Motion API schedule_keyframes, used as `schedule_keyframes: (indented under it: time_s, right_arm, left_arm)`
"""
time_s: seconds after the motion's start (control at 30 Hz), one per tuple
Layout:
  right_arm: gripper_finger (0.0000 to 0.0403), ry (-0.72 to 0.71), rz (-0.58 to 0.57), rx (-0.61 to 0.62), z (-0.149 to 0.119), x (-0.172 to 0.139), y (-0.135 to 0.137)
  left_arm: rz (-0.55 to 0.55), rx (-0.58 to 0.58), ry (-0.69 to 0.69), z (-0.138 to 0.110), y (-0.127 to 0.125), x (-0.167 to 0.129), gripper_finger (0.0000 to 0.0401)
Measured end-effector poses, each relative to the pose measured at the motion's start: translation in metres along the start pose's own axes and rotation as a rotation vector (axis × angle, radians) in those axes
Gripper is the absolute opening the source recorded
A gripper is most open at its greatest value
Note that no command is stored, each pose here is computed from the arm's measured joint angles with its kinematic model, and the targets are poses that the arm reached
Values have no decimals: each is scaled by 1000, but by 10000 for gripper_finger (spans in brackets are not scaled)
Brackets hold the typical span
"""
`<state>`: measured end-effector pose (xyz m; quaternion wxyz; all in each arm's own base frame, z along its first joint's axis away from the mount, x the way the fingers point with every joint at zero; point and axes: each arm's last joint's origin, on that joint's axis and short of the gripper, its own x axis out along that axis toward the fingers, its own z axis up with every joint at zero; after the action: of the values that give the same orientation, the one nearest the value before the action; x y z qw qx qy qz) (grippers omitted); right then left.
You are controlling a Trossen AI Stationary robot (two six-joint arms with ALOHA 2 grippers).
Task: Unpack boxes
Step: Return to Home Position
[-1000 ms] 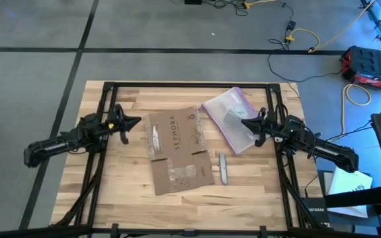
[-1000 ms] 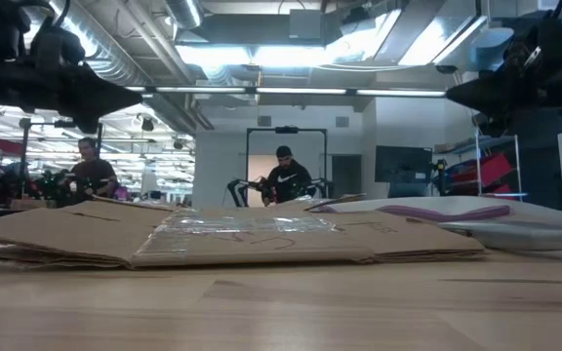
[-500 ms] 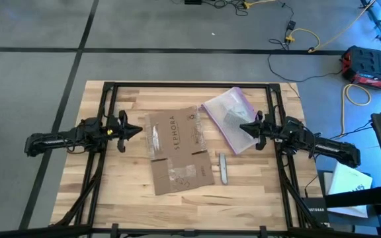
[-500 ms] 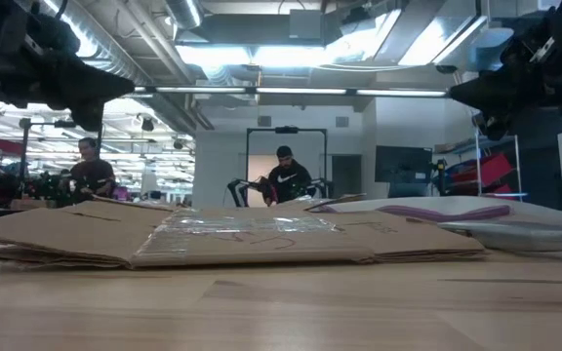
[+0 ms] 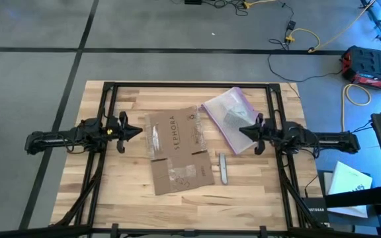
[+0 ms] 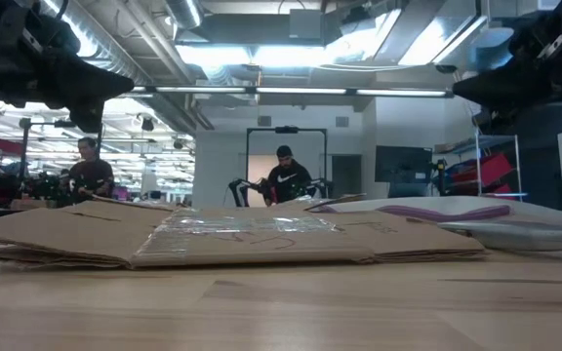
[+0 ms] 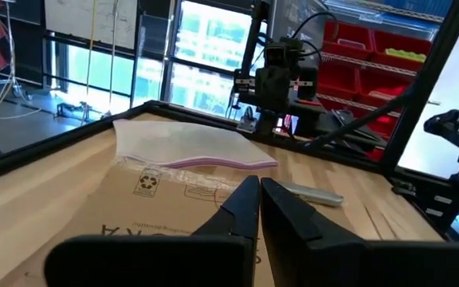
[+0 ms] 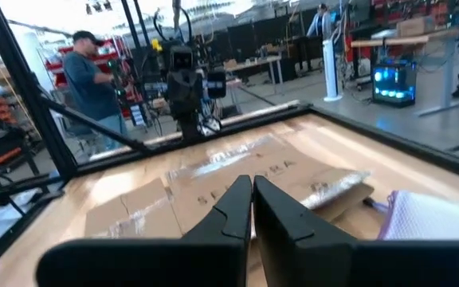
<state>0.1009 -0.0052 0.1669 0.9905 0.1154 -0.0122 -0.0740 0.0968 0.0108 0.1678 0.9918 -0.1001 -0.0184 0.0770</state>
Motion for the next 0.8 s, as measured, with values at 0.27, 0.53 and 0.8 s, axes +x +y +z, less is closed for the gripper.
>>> schedule_keyframes:
  time_s: [0.27, 0.53, 0.8]
  right_arm:
    - [0, 27, -4, -5, -3, 0, -1]
    - [0, 29, -1, -5, -3, 0, -1]
    - [0, 29, -1, -6, -3, 0, -1]
  left_arm:
    - [0, -1, 0, 0, 0, 0, 0]
    - [0, -1, 0, 0, 0, 0, 0]
    - [0, -1, 0, 0, 0, 0, 0]
